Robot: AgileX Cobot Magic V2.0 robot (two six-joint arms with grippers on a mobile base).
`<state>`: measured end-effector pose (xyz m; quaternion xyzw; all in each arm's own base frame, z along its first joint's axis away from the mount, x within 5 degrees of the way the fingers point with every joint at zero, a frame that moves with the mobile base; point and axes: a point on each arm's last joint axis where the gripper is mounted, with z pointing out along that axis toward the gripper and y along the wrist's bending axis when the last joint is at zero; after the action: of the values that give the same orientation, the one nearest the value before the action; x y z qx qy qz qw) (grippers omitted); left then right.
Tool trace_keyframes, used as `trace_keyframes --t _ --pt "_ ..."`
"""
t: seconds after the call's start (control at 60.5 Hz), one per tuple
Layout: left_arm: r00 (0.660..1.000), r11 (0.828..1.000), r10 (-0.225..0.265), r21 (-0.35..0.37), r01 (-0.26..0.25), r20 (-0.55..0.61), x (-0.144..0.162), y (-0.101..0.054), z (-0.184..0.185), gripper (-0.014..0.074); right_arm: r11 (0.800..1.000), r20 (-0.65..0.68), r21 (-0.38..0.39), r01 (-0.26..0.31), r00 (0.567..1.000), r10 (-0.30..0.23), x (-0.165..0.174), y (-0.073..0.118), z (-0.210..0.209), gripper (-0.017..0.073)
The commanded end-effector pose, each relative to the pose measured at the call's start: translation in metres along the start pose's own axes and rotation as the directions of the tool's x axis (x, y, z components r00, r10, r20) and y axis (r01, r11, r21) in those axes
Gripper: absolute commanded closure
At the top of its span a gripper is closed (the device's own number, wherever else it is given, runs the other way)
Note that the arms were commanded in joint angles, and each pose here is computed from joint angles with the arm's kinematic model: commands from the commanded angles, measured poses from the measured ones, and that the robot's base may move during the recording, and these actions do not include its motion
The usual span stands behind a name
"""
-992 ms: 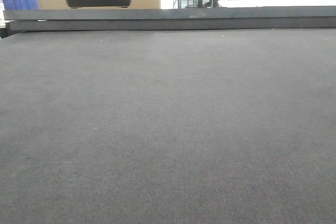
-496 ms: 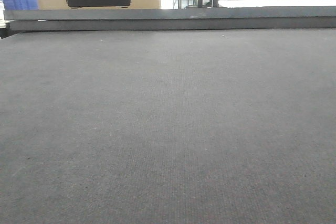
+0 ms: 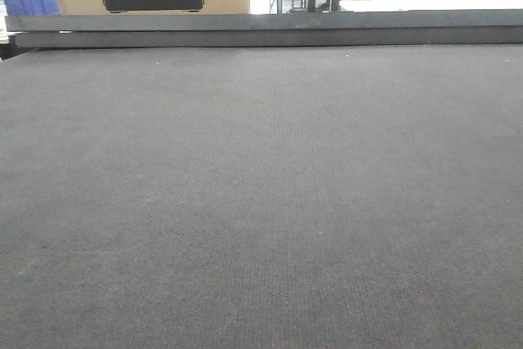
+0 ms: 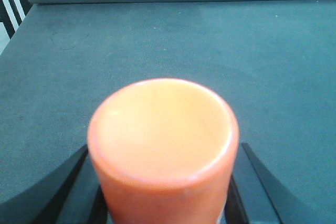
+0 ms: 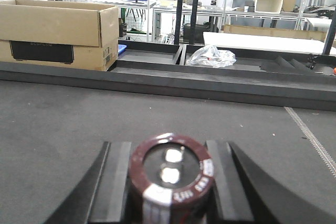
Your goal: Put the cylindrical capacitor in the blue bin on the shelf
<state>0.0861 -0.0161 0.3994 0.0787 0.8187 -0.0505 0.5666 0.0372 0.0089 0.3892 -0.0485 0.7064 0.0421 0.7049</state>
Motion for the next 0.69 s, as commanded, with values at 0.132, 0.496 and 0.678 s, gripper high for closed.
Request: trace_keyframes --t 0.132,0.496,0.678 --pt "1.000 1.000 0.002 0.008 -0.002 0.027 -0.0024 -0.0007 -0.0021 0.0704 1.000 0.024 0.002 0.001 1.000 -0.001 -0.0019 -0.0002 -0.0008 0.0669" --pt "1.000 1.000 0.002 0.008 -0.002 0.027 -0.0024 -0.0007 -0.0021 0.0704 1.000 0.024 0.002 0.001 1.000 -0.001 -0.0019 -0.0002 -0.0008 0.0669" --pt "1.000 1.000 0.002 0.008 -0.002 0.027 -0.0024 -0.0007 -0.0021 0.0704 1.000 0.024 0.002 0.001 1.000 -0.001 -0.0019 -0.0002 -0.0008 0.0669"
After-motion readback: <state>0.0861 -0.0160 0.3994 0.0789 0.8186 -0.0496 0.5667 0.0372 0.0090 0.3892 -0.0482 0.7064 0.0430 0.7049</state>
